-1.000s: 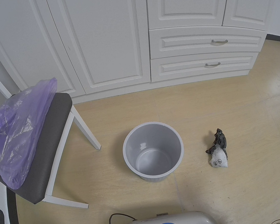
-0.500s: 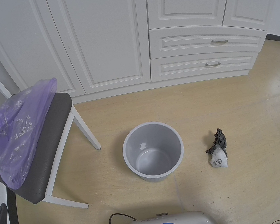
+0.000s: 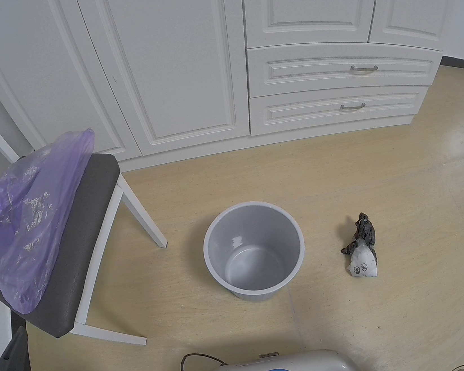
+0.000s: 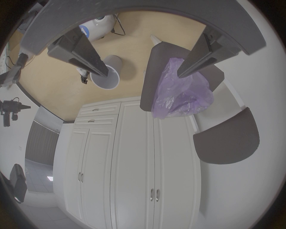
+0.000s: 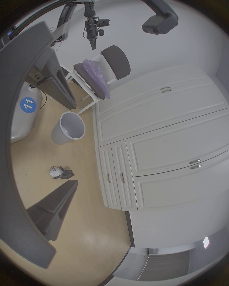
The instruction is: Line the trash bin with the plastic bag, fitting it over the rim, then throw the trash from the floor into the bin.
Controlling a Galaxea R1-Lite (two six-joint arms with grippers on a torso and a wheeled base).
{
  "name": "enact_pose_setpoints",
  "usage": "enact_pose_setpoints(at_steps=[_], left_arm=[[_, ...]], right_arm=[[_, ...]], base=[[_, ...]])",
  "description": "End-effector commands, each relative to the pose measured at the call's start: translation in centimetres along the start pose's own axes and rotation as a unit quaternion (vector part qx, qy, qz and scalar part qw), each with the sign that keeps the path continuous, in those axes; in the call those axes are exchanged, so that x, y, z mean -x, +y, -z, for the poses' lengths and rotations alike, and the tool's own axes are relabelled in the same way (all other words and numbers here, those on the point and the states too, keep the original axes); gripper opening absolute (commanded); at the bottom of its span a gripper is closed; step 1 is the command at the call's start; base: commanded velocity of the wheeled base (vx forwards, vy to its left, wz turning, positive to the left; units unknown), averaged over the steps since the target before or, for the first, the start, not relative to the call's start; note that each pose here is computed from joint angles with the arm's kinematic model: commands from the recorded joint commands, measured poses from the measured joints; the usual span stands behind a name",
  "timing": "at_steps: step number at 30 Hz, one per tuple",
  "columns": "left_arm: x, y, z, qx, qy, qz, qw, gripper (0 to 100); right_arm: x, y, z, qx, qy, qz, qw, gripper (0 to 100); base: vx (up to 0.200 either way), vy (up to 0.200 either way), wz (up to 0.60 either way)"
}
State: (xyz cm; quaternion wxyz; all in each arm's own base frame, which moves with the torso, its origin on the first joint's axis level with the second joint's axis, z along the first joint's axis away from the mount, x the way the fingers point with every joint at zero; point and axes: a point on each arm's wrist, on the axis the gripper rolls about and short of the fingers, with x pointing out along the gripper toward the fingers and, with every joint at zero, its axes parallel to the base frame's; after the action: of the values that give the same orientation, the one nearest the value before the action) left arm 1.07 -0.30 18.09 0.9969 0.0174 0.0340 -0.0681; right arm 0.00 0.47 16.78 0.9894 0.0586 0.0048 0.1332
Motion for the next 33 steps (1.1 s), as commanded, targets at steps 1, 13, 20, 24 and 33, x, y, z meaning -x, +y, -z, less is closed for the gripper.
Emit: enact_pose_setpoints(at_steps=[1, 13, 20, 24, 33], left_arm=[[-1.5, 0.1, 0.2, 0.004, 0.041, 0.015, 0.9990, 100], [-2.9, 0.3, -0.3, 0.001, 0.059, 0.019, 0.9981, 100], [-3.3, 0.4, -0.3, -0.022, 0.066, 0.009, 0.9975, 100], [-3.3, 0.4, -0.1, -0.027, 0.073, 0.010, 0.9970, 100], [-3.9, 0.4, 0.1, -0.027, 0.090, 0.010, 0.9955, 100]], right_arm=[[-3.0, -0.3, -2.6, 0.013, 0.048, -0.001, 0.9988, 100], [-7.3, -0.6, -8.4, 0.011, 0.040, 0.012, 0.9991, 100], [-8.6, -0.7, -8.9, 0.011, 0.048, 0.003, 0.9988, 100], [-9.5, -0.8, -9.2, 0.012, 0.038, 0.003, 0.9992, 100], [-11.2, -0.1, -8.6, -0.012, 0.059, -0.035, 0.9976, 100]], base=[[0.000, 0.000, 0.00], [0.000, 0.000, 0.00], [0.000, 0.000, 0.00], [0.000, 0.000, 0.00], [0.000, 0.000, 0.00]])
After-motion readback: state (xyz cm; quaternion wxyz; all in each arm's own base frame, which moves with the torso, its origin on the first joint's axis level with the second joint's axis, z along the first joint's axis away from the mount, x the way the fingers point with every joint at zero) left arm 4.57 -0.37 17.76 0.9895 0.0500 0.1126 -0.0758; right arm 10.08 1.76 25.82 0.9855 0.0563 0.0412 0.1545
